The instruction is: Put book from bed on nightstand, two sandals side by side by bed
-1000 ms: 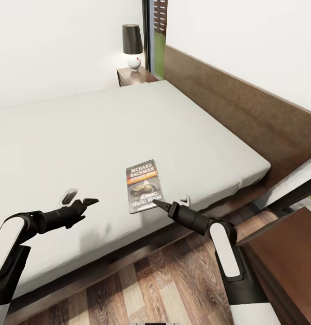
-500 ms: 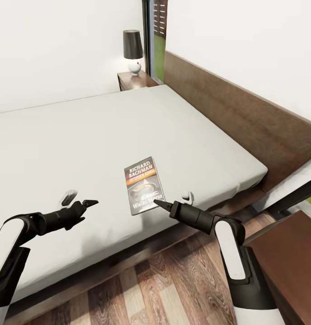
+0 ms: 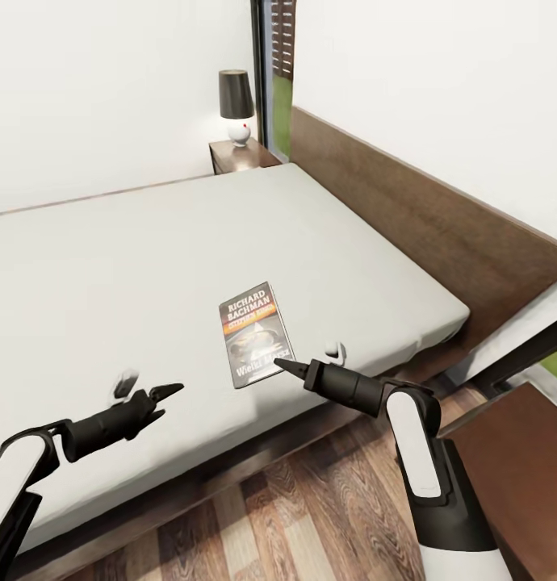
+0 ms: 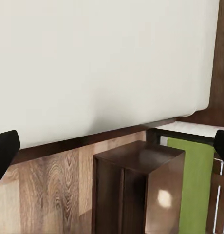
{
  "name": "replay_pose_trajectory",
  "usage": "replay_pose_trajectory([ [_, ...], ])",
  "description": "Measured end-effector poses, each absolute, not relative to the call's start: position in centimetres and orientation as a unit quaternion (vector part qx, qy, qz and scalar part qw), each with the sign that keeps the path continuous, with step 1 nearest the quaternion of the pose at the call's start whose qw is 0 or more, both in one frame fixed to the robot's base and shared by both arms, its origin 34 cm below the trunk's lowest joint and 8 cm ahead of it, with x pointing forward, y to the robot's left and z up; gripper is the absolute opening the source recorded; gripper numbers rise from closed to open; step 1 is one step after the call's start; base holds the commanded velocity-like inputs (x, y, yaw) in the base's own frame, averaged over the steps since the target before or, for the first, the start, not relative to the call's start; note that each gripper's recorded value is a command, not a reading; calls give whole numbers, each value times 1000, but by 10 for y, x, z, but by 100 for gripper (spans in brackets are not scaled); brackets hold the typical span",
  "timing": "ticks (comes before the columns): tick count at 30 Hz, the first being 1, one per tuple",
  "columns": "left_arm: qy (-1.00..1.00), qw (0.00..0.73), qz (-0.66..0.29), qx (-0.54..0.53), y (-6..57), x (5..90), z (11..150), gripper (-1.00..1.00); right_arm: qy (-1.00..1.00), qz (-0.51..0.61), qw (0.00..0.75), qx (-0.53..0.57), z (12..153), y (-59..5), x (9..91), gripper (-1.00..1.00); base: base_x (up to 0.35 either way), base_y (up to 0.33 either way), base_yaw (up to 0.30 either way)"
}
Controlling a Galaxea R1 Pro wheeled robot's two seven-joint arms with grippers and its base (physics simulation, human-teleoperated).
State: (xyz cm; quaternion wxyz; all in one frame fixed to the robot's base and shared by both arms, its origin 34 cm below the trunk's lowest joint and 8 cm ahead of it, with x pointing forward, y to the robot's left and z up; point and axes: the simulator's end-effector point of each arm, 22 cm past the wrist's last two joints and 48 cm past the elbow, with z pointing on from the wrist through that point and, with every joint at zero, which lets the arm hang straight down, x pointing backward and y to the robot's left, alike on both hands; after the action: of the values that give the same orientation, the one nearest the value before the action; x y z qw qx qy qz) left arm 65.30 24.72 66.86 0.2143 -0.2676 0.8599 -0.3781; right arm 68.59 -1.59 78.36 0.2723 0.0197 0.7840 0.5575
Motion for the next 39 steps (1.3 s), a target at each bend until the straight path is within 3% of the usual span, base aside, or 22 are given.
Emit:
replay_pose_trajectory([
  [25,858,234,-375,-260,241,649,717,100,780,556,286,12,846,-17,689,-100,0,0,-65],
  [39,872,205,-372,-246,216,633,720,100,780,555,288,14,871,-19,689,-100,0,0,166],
])
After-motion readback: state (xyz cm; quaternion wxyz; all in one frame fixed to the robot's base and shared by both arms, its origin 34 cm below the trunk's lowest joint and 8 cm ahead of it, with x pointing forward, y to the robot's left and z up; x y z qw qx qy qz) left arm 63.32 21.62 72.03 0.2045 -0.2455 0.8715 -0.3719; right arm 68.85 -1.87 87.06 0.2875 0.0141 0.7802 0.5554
